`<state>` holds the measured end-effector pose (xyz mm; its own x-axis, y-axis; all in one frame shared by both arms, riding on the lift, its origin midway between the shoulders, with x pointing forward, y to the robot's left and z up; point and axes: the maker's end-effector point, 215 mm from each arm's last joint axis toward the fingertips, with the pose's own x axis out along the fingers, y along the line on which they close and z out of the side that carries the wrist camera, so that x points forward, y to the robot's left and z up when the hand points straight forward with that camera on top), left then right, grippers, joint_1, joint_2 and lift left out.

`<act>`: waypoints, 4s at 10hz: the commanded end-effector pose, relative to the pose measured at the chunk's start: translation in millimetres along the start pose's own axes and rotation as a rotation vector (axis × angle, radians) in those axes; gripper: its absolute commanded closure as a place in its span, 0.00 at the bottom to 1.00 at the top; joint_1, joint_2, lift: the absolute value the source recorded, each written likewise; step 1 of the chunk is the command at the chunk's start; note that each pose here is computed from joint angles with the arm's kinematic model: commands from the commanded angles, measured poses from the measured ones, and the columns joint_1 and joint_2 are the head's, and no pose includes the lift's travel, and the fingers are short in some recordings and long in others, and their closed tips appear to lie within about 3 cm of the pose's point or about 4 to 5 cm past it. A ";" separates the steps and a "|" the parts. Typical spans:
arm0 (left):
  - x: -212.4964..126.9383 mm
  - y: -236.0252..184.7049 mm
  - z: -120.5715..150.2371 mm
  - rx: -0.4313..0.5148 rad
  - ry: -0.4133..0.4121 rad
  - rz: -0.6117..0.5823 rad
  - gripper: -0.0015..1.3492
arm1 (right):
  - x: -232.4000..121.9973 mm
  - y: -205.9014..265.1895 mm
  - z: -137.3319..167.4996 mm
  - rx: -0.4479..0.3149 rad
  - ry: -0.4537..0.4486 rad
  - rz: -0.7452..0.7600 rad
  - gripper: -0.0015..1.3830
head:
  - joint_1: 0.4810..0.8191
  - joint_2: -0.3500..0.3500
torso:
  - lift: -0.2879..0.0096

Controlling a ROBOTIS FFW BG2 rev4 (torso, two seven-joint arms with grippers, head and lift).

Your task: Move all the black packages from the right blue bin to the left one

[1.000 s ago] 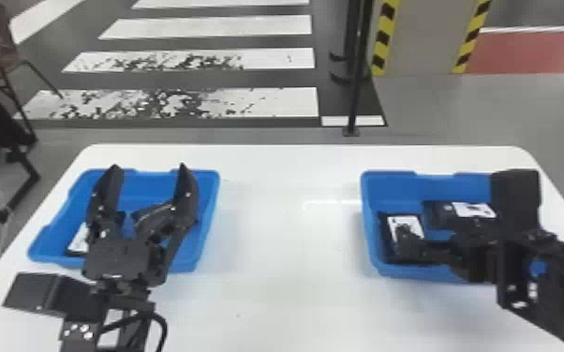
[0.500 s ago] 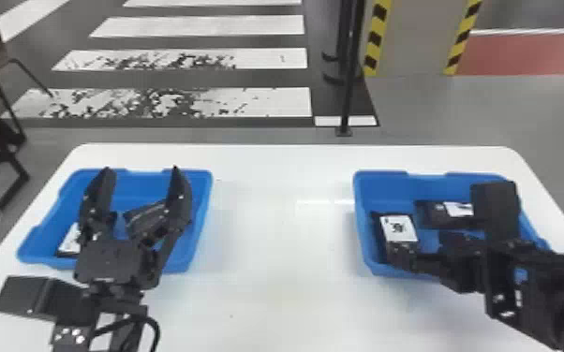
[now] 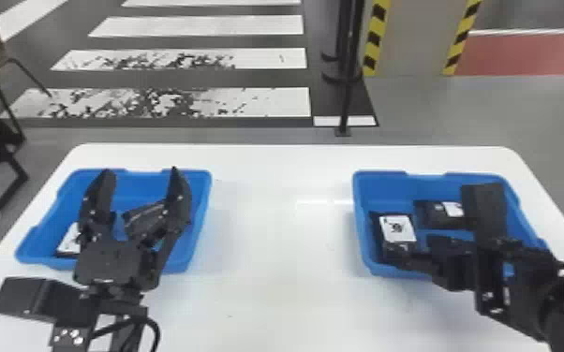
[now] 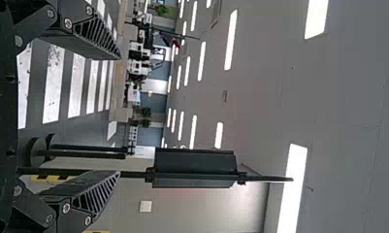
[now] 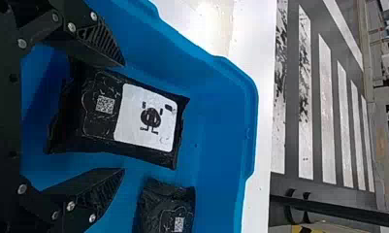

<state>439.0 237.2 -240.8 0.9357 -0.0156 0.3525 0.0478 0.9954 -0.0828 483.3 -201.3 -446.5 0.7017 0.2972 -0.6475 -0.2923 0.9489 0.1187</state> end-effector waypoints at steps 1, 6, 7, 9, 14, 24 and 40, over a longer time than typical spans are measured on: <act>0.0 -0.2 0.0 0.000 0.000 -0.001 0.18 | 7.1 -0.8 -3.2 0.018 0.015 0.014 0.46 | 0.63 0.56 | 0.39; -1.8 1.5 -0.5 -0.006 0.002 0.002 0.18 | 14.8 7.8 2.1 0.054 -0.020 0.070 0.85 | 0.63 0.58 | 0.39; -1.8 1.5 0.2 -0.006 -0.001 0.002 0.18 | 12.2 2.1 3.3 0.063 -0.040 0.063 0.85 | 0.63 0.58 | 0.39; -2.0 0.5 3.0 -0.039 -0.011 0.007 0.18 | 2.0 -22.8 17.6 0.093 -0.112 0.036 0.85 | 0.63 0.57 | 0.39; 6.8 -40.6 -16.6 -0.468 0.102 -0.021 0.18 | -23.7 78.2 114.7 0.140 -0.429 0.593 0.85 | 0.63 0.56 | 0.39; 12.7 -122.4 -39.8 -0.609 0.253 -0.224 0.23 | -56.2 262.1 108.8 0.126 -0.352 1.030 0.85 | 0.63 0.78 | 0.39; 75.5 73.5 -112.9 0.354 0.212 0.064 0.09 | -9.8 137.9 147.0 0.029 -0.497 0.676 0.05 | 0.63 0.90 | 0.40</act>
<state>552.1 301.8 -326.3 0.9858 0.0738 0.1508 -0.1082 0.9661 0.2342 527.1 -46.8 -315.8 0.5722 0.8201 -0.0032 -0.7418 0.5192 0.4244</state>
